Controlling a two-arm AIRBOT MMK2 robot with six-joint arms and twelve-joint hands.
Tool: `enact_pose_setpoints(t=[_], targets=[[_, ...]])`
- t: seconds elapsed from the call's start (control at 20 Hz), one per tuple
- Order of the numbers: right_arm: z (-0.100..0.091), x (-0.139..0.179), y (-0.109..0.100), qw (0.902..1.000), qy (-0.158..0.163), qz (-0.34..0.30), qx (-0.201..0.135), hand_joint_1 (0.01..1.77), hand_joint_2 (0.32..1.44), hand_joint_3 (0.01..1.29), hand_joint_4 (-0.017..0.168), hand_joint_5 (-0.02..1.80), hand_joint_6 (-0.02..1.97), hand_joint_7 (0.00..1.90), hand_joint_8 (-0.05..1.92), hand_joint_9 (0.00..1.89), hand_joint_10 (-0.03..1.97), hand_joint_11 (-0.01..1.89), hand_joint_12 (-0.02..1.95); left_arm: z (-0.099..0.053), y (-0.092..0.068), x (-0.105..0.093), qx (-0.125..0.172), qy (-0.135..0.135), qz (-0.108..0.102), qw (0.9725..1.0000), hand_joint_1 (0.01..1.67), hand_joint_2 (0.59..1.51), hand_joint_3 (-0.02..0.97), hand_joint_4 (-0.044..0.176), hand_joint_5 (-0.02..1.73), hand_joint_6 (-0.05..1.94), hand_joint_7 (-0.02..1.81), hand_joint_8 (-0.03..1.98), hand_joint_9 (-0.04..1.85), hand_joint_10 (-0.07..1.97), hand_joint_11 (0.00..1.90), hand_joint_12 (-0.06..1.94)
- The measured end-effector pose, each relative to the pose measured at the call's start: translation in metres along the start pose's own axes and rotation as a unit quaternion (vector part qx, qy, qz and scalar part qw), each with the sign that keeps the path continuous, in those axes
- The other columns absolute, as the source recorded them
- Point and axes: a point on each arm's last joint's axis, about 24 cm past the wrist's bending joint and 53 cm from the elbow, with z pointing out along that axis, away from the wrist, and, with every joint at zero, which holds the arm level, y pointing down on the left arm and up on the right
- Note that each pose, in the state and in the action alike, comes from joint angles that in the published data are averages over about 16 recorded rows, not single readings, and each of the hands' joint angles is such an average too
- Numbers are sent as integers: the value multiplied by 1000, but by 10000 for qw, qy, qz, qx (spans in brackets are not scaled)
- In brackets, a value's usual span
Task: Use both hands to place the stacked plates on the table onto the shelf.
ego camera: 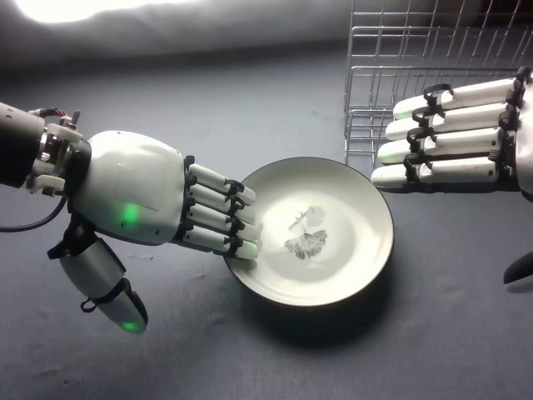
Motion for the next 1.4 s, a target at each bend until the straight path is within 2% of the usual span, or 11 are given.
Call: enact_pose_setpoints(t=[0.35, 0.7, 1.4], targets=[[0, 0, 0, 10000, -1, 0, -2, 528, 1076, 14, 4, 21, 15, 21, 27, 22, 8, 22, -10, 3, -5, 12, 76, 154, -33, 9998, 14, 1070, 19, -5, -8, -19, 12, 13, 20, 8, 12, 7], [0, 0, 1, 10000, 0, 0, -6, 548, 1076, 14, 4, 23, 15, 21, 27, 22, 8, 22, -10, 13, -12, 19, 170, 199, -92, 9996, 14, 1071, 19, -5, -9, -22, 5, 5, 19, 6, 13, 6], [-2, -2, 0, 10000, -19, -8, 6, 570, 1075, 14, 4, 15, 14, 21, 28, 23, 9, 22, -10, 47, -27, 3, 341, 4, -63, 9994, 13, 1071, 20, -6, -13, -36, -8, -15, 9, -1, 14, 6]])
